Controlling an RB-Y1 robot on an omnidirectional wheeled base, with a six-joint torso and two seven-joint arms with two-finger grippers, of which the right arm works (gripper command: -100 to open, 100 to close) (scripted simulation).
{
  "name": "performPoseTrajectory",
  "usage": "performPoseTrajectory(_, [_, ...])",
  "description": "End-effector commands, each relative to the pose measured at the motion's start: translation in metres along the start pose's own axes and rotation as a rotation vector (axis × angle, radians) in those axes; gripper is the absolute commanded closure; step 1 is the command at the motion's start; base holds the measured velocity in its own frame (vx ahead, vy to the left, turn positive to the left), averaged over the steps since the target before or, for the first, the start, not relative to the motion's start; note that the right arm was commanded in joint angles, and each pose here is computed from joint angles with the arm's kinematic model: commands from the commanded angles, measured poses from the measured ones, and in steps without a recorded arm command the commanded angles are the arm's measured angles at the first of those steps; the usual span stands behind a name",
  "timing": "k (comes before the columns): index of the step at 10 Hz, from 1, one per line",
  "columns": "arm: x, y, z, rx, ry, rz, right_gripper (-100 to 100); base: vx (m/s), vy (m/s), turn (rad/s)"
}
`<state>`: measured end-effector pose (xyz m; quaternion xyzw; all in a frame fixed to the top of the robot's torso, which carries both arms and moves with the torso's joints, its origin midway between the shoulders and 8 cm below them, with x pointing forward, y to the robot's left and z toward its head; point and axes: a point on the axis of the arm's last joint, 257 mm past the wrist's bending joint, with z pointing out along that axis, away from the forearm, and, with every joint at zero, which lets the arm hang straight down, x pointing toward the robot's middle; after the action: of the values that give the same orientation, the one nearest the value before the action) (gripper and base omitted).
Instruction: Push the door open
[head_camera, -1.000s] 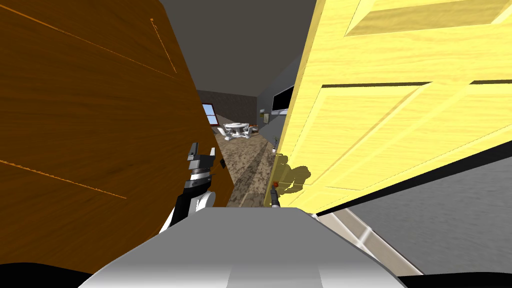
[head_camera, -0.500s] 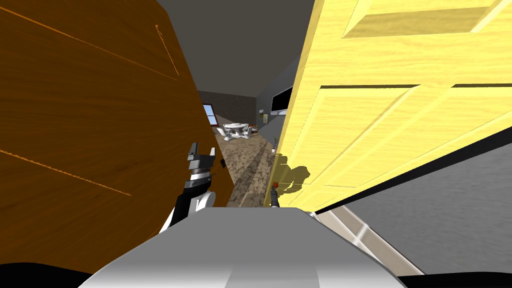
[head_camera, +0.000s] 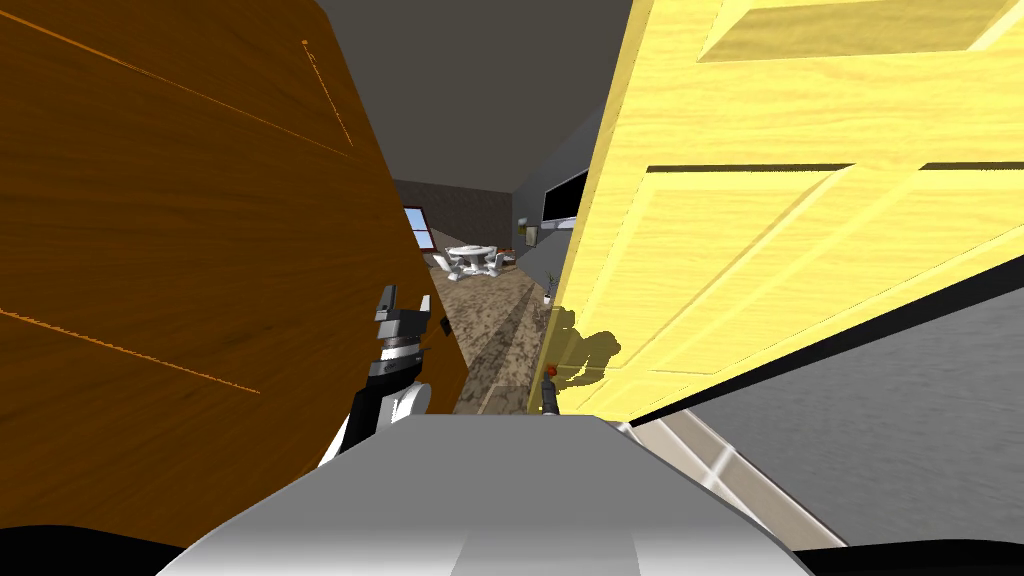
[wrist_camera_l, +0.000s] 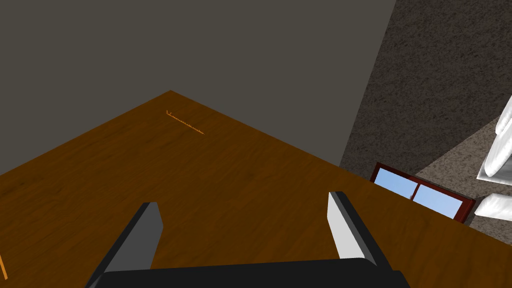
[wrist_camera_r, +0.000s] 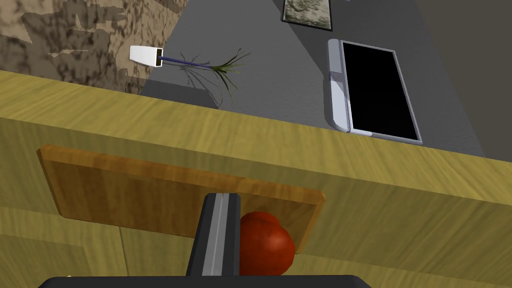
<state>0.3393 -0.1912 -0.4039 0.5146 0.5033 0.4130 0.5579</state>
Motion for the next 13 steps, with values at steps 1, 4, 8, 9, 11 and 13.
performPoseTrajectory(1, [-0.004, 0.011, 0.0047, -0.035, -0.018, 0.029, -100, -0.017, 0.008, -0.005])
performPoseTrajectory(4, [-0.003, 0.012, 0.0008, -0.035, -0.024, 0.107, -100, -0.019, 0.005, -0.017])
performPoseTrajectory(8, [0.006, 0.001, 0.0022, 0.017, -0.013, 0.113, -100, -0.013, -0.017, 0.008])
performPoseTrajectory(9, [0.008, 0.002, 0.0054, 0.020, -0.014, 0.113, -100, -0.021, -0.046, 0.025])
performPoseTrajectory(11, [0.008, 0.002, 0.0054, 0.020, -0.014, 0.113, -100, -0.008, -0.016, 0.001])
performPoseTrajectory(13, [0.016, 0.008, 0.0155, 0.028, -0.016, 0.113, -100, -0.005, -0.037, 0.015])
